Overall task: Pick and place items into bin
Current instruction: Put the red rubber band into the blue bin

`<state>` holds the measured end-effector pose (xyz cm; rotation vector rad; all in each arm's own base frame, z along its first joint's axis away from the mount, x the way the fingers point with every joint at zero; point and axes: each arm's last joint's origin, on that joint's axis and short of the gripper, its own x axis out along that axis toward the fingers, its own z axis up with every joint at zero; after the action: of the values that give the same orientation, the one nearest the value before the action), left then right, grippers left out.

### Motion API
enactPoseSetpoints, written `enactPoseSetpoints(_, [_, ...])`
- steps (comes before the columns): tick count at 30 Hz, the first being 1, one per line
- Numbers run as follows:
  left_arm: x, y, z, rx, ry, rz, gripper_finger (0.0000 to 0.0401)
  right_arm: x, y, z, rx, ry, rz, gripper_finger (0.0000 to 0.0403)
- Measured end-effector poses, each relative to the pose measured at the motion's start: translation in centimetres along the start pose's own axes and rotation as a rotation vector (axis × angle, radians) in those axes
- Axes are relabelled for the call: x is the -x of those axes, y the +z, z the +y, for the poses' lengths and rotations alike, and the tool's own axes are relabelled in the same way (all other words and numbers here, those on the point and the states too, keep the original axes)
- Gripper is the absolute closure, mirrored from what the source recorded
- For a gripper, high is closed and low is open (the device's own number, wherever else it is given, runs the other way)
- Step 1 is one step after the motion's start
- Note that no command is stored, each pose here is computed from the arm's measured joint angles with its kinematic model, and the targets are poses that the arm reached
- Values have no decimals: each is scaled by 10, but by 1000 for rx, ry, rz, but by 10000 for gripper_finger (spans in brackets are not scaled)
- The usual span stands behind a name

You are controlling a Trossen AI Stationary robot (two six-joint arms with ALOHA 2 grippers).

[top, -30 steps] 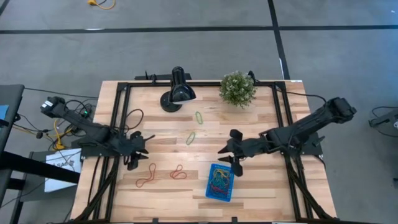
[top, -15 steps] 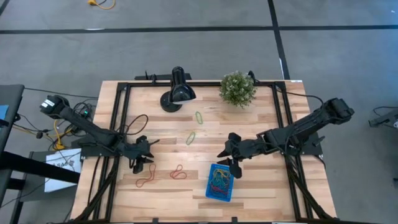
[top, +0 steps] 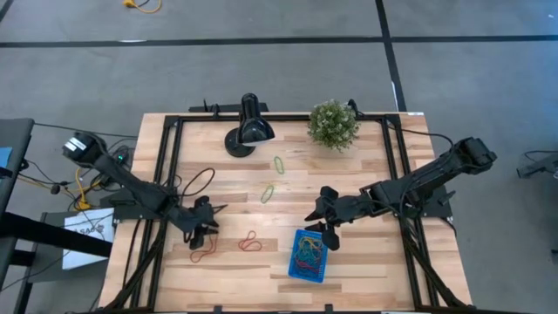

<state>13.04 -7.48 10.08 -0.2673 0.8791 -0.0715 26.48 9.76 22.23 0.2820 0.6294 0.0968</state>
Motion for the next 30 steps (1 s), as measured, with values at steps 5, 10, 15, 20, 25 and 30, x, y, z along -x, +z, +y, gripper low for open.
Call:
enactPoseSetpoints(5, [-3, -4, -3, -20, 32, 0, 294, 0, 0, 0, 0, 0, 0, 268])
enactPoseSetpoints(10, [-4, -12, -7, -49, 54, 20, 294, 0, 0, 0, 0, 0, 0, 267])
enactPoseSetpoints(15, [-2, -19, -11, -108, 51, 43, 294, 0, 0, 0, 0, 0, -3, 267])
enactPoseSetpoints(20, [-1, -21, -10, -147, 71, 63, 294, 0, 0, 0, -1, 0, -5, 268])
enactPoseSetpoints(25, [-1, -21, -10, -275, 71, 74, 294, 0, 0, 0, -1, 0, -5, 266])
enactPoseSetpoints(30, [0, -17, -12, -442, 104, 73, 296, 0, 1, 0, 6, -1, -6, 268])
